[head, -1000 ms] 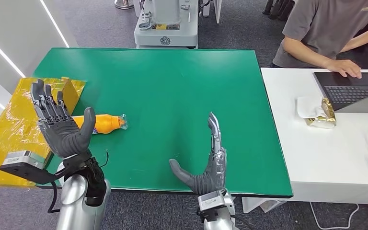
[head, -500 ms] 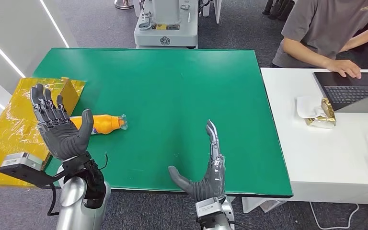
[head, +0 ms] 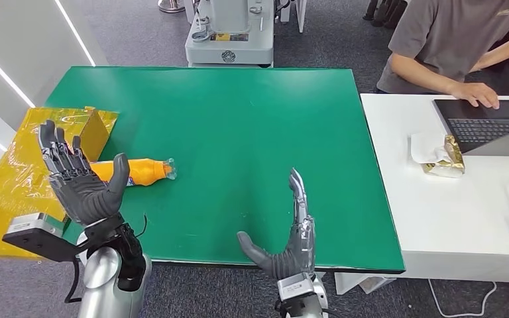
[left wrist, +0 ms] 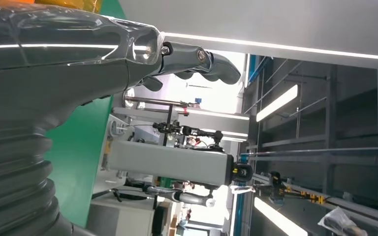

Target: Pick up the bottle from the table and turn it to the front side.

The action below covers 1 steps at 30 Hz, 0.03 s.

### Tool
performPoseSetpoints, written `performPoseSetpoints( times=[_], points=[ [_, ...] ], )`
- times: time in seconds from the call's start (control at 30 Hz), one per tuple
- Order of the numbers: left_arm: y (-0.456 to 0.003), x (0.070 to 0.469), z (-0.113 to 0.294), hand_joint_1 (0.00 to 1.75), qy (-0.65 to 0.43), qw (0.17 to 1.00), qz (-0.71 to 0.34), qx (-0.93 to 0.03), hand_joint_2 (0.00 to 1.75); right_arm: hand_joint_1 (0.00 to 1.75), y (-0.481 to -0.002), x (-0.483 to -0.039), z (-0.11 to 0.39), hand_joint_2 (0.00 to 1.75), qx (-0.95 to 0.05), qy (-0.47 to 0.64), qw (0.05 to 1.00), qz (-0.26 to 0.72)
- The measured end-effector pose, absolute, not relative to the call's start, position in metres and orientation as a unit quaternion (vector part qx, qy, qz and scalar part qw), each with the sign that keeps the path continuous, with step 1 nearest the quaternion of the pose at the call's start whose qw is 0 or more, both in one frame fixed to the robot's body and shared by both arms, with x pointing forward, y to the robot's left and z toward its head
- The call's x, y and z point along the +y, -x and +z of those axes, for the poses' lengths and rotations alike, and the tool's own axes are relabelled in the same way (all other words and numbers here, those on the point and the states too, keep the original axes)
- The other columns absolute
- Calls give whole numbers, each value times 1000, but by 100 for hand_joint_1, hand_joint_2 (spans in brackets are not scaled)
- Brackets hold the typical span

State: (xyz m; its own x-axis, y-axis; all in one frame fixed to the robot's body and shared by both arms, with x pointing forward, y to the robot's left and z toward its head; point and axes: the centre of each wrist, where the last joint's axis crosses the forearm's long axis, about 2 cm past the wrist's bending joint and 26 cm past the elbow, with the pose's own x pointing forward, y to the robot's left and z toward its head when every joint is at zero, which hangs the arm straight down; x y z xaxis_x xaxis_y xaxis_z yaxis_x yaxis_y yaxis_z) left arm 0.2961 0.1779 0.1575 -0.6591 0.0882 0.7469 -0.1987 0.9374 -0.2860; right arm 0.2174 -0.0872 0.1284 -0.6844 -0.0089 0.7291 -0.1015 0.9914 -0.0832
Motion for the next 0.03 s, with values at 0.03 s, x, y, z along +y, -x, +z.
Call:
performPoseSetpoints(
  times=[0.03],
  points=[
    [-296, 178, 157, 0, -30, 412, 173, -894, 175, 0, -217, -87, 129, 175, -916, -29, 395, 58]
  ],
)
